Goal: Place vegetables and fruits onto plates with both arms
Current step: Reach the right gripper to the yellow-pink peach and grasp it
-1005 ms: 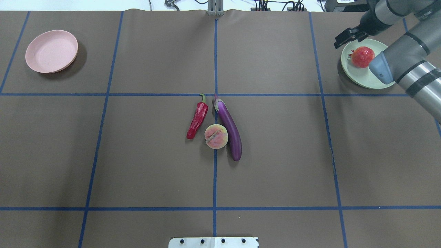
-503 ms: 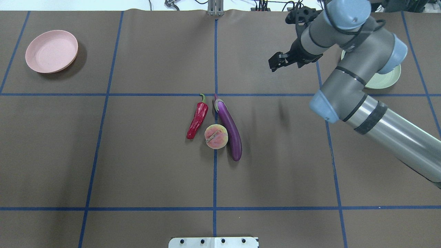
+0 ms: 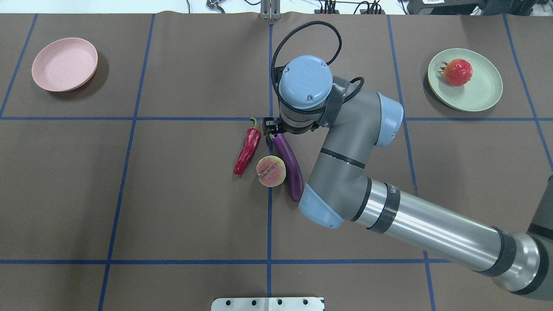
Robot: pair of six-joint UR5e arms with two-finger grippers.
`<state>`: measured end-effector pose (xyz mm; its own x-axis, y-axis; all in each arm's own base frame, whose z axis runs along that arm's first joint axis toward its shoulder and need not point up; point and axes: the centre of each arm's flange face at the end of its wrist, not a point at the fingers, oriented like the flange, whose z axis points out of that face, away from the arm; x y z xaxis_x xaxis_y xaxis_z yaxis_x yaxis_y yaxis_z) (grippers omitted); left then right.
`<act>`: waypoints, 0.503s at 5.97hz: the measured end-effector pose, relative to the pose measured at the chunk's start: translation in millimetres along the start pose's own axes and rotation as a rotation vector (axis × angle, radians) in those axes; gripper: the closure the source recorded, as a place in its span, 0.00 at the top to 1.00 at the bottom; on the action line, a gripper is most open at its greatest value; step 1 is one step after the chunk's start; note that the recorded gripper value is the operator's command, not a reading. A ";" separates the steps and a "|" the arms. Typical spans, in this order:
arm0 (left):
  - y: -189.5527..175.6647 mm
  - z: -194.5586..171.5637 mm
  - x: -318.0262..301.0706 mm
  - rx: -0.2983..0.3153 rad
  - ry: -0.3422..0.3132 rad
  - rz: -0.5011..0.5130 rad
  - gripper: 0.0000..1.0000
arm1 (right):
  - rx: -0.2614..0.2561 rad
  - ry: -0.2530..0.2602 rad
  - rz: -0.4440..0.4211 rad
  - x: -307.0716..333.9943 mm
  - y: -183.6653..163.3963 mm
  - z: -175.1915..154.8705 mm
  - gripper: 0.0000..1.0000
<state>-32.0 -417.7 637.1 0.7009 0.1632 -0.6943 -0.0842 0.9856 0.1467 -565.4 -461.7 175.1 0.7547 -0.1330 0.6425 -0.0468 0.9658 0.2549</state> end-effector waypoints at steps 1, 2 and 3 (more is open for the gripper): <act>0.0 0.5 0.4 -0.002 0.001 0.001 1.00 | 0.010 0.045 -0.026 -27.0 27.8 8.5 0.99; 0.0 0.7 0.6 -0.002 0.001 0.001 1.00 | 0.014 0.067 -0.037 -46.6 43.9 13.2 0.99; -0.1 1.1 0.9 -0.003 0.002 0.002 1.00 | 0.011 0.075 -0.029 -64.0 48.5 16.5 0.99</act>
<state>-30.6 -417.7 637.2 0.6997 0.1650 -0.6952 -0.0875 0.9854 0.1457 -626.8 -410.0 158.2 0.8026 -0.1432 0.5790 -0.0316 0.9592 0.2811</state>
